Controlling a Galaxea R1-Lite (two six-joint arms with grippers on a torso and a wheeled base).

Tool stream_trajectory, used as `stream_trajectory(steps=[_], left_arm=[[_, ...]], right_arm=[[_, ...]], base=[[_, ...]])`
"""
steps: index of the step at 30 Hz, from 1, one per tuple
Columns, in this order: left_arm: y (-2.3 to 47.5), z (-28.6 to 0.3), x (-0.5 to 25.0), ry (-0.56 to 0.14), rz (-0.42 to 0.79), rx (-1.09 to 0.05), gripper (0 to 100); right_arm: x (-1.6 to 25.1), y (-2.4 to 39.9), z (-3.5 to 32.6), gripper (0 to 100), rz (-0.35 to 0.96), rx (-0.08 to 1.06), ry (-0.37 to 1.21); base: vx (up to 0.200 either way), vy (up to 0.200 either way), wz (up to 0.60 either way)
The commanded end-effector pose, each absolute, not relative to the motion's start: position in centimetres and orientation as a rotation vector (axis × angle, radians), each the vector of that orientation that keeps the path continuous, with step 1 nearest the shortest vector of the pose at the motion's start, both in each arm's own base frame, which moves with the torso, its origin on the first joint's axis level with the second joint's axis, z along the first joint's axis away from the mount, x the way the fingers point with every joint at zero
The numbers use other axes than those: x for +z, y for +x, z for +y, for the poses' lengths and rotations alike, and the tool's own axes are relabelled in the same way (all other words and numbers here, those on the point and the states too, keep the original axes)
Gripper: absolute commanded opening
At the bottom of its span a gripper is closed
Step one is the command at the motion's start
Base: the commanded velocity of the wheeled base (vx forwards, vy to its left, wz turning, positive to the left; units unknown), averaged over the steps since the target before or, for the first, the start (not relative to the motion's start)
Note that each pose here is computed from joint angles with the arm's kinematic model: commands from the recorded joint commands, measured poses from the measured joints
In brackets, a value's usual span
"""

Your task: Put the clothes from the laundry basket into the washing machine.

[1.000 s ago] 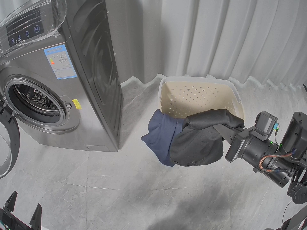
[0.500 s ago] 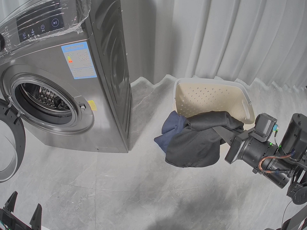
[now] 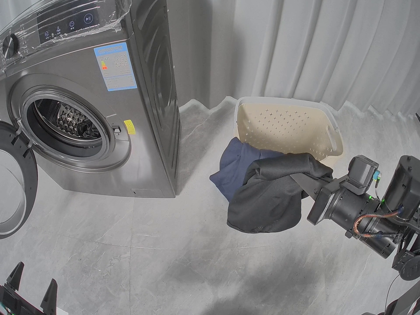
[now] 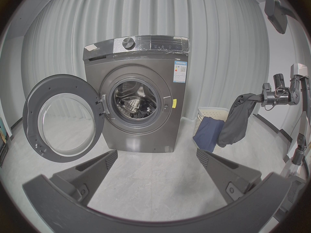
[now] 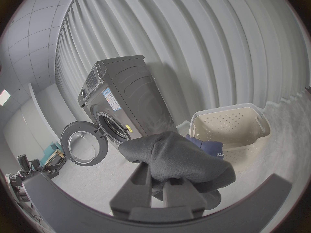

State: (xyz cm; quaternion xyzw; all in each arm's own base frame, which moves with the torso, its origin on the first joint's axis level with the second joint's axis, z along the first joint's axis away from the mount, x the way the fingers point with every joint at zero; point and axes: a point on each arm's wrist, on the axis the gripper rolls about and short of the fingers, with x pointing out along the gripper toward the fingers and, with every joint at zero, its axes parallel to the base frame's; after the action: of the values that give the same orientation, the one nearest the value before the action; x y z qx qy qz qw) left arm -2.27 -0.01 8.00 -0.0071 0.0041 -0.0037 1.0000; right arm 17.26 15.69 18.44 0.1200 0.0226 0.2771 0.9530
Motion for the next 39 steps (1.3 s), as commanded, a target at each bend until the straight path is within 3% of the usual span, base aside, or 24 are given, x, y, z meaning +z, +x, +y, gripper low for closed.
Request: stream_trajectory(steps=[1, 23, 32, 39], left_arm=[[-2.22, -0.01, 7.58, -0.015, 0.015, -0.008, 100], [-2.22, -0.01, 7.58, -0.015, 0.015, -0.008, 100], [-2.23, -0.01, 7.62, -0.014, 0.014, -0.008, 100], [-2.22, -0.01, 7.58, -0.015, 0.015, -0.008, 100]], right_arm=[[18.46, 17.28, 15.71, 0, 0.045, 0.563, 0.244], [18.42, 17.27, 15.69, 0, 0.047, 0.563, 0.245], [18.38, 17.25, 15.68, 0, 0.049, 0.563, 0.244], [18.38, 17.25, 15.68, 0, 0.049, 0.563, 0.244]], base=[[0.0, 0.2, 0.0], [0.0, 0.2, 0.0], [0.0, 0.0, 0.0], [-0.171, 0.0, 0.0]])
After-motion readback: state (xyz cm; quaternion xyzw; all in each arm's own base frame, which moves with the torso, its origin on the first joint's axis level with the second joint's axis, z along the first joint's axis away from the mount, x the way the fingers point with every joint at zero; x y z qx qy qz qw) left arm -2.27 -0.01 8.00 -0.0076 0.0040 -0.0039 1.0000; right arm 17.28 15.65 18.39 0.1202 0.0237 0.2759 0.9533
